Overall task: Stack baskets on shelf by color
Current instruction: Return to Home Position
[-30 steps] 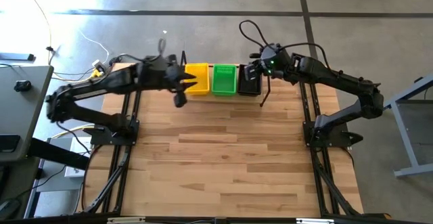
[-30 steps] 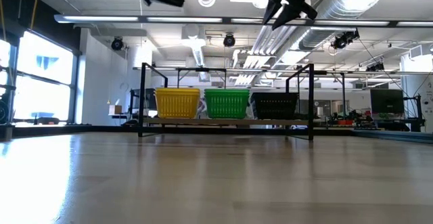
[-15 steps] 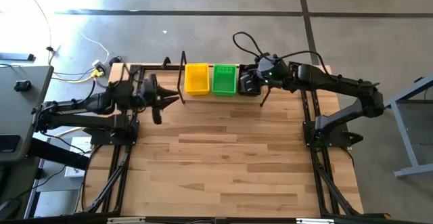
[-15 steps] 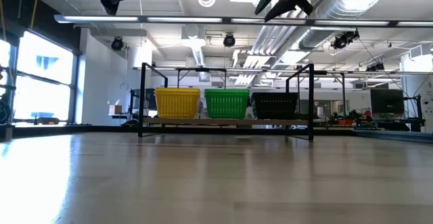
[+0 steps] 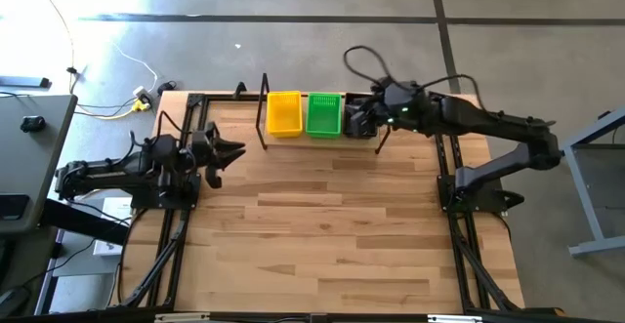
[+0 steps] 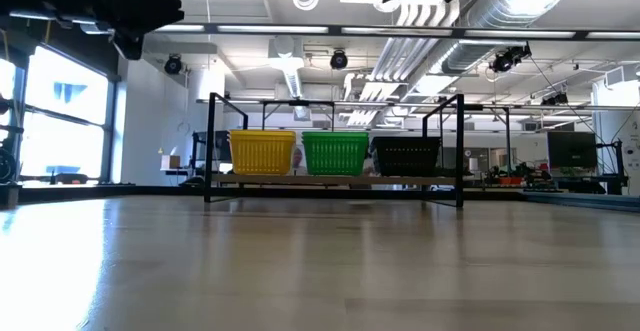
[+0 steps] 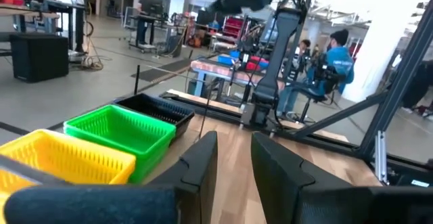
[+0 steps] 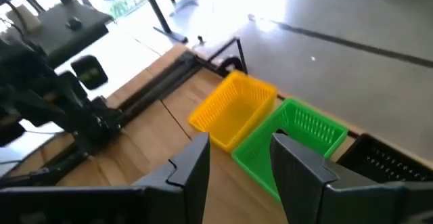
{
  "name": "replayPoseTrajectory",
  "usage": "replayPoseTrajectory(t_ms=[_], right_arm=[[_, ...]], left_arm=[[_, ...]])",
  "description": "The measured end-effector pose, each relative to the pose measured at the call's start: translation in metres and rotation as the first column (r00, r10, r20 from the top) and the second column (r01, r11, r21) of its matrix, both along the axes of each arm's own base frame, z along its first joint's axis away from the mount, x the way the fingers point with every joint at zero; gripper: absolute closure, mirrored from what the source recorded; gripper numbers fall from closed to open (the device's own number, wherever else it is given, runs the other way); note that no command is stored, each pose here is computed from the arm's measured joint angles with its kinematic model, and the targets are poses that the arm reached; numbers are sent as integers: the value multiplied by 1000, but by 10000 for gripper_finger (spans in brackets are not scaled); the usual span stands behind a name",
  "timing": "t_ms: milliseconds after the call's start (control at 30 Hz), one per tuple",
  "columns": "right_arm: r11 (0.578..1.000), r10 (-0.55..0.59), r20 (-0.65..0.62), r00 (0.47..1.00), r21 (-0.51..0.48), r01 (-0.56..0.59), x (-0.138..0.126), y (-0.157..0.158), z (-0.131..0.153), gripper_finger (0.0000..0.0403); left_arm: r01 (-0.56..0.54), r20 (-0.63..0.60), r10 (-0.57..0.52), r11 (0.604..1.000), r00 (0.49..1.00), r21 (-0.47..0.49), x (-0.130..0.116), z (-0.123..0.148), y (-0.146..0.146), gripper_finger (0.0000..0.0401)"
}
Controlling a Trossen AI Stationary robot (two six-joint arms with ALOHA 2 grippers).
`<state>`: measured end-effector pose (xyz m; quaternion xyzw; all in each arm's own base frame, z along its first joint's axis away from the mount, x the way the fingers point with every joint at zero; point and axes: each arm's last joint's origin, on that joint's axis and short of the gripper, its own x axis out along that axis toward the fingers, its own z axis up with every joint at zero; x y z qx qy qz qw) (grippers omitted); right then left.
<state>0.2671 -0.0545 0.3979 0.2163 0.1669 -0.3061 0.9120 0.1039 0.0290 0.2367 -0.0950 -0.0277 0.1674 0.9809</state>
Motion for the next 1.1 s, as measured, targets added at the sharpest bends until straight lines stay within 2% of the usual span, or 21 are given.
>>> replayPoseTrajectory(t_ms=[133,333,433,533,600,800,867,1100], right_arm=[[999,-6,68,998,-34,8,-26,0,20,263],[991,-1,176,984,-133,25,-83,5,52,263],[981,-27,171,985,-186,59,-112,10,60,263],[974,-86,131,988,-196,111,-140,14,59,263],[971,-123,130,984,-189,146,-154,17,52,263],[975,-138,175,975,-151,165,-177,21,0,263],[978,-118,194,974,-147,148,-180,23,-21,263],[987,-16,216,976,-155,50,-183,26,-87,263]], left_arm=[[1,20,-1,1000,1000,-25,-4,-12,-1,321],[4,32,-3,1000,999,-31,-4,-31,-1,321],[6,30,-4,999,1000,-42,-2,-42,-1,321],[8,41,-5,997,999,-73,-1,-53,0,321],[8,51,-4,996,999,-88,0,-61,0,321],[-2,-6,1,997,1000,-74,1,-69,0,321],[-17,-18,16,997,1000,-76,1,-70,1,321],[-67,-28,63,982,998,-174,0,-74,2,321]])
